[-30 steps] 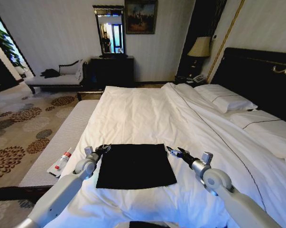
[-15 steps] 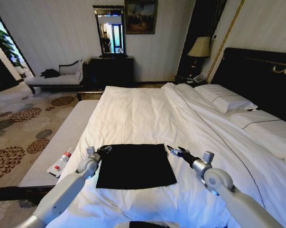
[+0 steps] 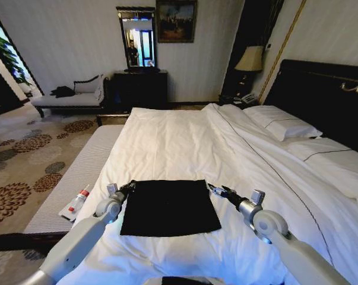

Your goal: Fold the clothes on the bed.

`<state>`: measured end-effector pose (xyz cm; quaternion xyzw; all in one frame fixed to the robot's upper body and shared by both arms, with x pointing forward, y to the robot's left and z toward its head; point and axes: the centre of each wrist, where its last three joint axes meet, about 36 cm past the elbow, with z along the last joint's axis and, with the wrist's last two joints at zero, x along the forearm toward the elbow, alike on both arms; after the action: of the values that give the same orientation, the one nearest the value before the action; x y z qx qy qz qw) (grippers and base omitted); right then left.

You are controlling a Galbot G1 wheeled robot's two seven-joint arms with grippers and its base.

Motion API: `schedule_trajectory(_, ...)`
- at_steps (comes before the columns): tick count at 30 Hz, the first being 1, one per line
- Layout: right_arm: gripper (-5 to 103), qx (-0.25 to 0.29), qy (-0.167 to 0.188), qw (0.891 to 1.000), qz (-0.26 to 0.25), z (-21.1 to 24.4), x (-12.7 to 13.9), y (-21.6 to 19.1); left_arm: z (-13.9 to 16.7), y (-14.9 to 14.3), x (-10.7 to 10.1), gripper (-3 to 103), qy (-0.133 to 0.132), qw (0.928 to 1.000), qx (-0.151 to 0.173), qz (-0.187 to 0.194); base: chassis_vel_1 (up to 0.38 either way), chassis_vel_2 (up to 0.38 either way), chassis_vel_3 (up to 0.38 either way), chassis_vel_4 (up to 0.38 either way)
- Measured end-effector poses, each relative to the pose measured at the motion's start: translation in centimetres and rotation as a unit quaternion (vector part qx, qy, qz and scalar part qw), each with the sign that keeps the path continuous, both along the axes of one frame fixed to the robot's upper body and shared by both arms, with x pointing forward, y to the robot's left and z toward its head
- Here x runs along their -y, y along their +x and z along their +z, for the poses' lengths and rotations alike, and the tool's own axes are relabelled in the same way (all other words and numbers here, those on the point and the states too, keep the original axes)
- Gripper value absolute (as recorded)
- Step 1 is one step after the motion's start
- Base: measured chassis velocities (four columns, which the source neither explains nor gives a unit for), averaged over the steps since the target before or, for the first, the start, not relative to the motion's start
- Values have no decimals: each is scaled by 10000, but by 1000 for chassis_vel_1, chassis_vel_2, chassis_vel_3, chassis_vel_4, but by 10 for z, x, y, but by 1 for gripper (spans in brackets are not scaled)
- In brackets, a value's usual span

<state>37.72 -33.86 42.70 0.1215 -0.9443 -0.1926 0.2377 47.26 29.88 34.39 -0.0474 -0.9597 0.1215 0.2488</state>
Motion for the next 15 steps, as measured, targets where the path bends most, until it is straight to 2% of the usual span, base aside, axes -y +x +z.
schedule_trajectory(1,100,0,0,10000,0,0,0,0,0,0,0,6,0,10000,0,0,0,0,0,0)
schedule_trajectory(2,100,-25,51,10000,-7,-1,0,2,-1,-1,1,1,-3,10000,-12,-5,0,0,0,0)
schedule_trajectory(8,100,-148,312,9994,35,-6,-6,18,1,0,3,1,-10,10000,-3,-36,0,0,0,0)
schedule_trajectory(12,100,-206,649,9974,240,-7,-10,45,8,-1,3,1,-5,10000,23,-71,0,0,0,0)
schedule_trajectory(13,100,-336,710,9960,424,-23,-12,66,9,0,2,1,47,10000,41,-43,0,0,0,0)
schedule_trajectory(15,100,-383,697,9959,419,-28,-12,70,10,1,2,1,51,10000,45,-36,0,0,0,0)
